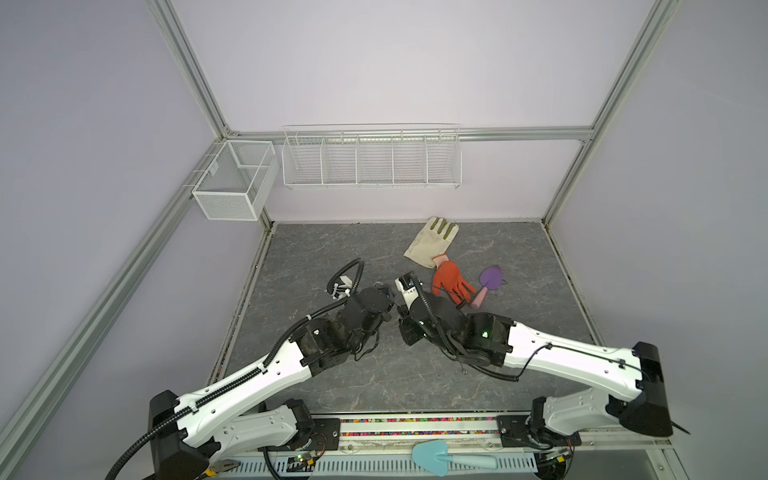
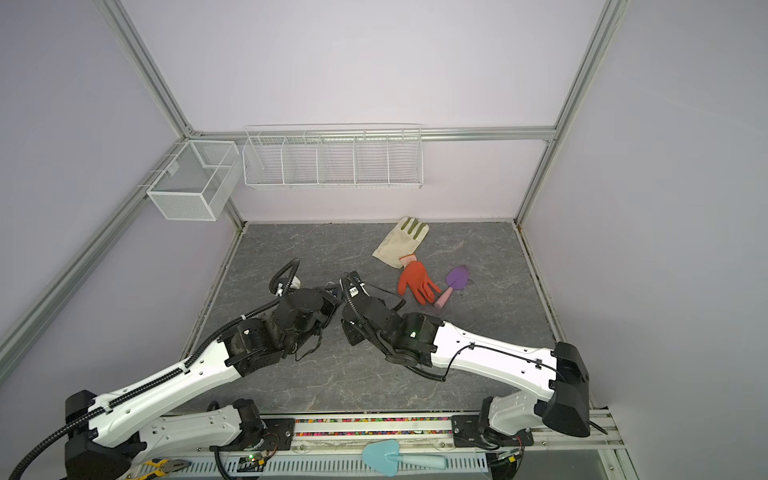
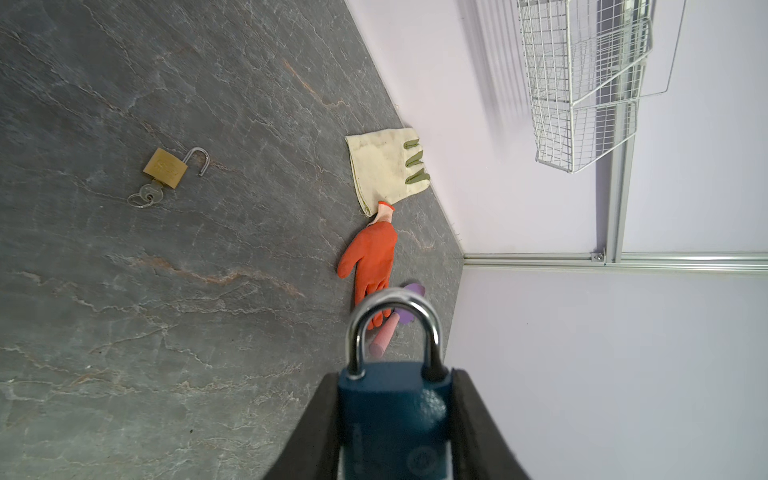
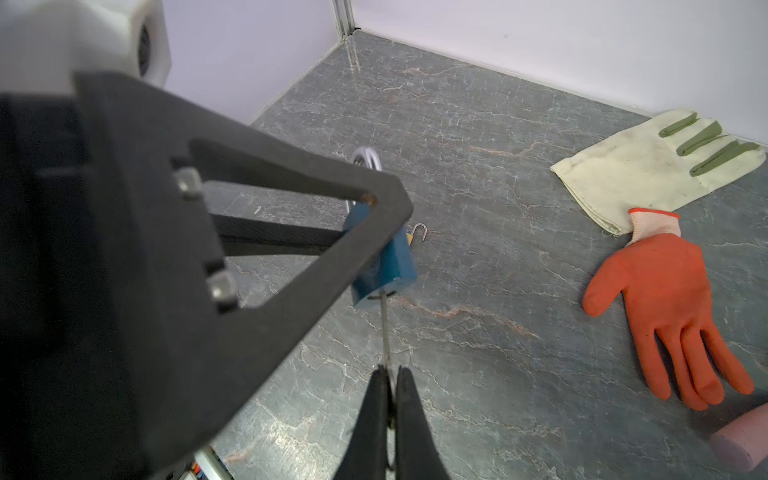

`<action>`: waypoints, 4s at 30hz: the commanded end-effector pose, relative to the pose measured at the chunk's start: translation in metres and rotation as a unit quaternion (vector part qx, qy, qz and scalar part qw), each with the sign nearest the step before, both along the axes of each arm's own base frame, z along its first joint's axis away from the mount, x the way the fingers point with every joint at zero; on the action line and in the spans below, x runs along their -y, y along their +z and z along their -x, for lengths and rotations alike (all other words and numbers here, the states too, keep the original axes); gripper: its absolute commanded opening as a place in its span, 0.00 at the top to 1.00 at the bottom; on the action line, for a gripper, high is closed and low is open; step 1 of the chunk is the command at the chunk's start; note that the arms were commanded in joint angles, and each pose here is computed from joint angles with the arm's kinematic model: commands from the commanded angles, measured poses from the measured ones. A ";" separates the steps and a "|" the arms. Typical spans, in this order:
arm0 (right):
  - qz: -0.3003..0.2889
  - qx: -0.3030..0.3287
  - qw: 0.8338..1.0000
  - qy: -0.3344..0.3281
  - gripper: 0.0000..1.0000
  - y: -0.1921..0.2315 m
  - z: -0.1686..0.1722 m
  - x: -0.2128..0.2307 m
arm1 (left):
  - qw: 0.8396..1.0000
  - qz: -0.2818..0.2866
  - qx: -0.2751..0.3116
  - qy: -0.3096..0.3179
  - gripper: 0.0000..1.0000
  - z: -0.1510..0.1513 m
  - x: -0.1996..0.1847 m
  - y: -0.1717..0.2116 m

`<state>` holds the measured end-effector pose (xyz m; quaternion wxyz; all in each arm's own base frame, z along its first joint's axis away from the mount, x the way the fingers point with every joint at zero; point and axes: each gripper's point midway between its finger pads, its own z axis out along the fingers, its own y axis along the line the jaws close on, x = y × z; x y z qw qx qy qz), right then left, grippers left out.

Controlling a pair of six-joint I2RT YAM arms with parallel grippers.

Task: Unlock with the key

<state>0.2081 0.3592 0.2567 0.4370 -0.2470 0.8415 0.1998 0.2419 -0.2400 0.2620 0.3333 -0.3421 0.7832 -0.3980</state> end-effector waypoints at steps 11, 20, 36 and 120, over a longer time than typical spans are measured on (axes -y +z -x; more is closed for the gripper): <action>-0.102 -0.007 0.995 -0.008 0.94 0.029 0.004 -0.015 | 0.999 -0.009 -0.025 -0.025 1.00 0.003 0.002 -0.001; -0.138 -0.038 0.990 -0.010 0.94 0.027 0.009 -0.018 | 1.000 -0.014 -0.017 0.000 1.00 -0.003 -0.004 0.001; -0.127 -0.038 0.991 -0.006 0.94 0.036 0.003 -0.017 | 0.999 -0.014 -0.036 -0.010 1.00 0.000 0.001 -0.014; -0.202 -0.049 0.975 0.074 0.94 0.078 0.016 -0.036 | 0.999 -0.050 0.005 -0.004 1.00 0.012 -0.027 0.005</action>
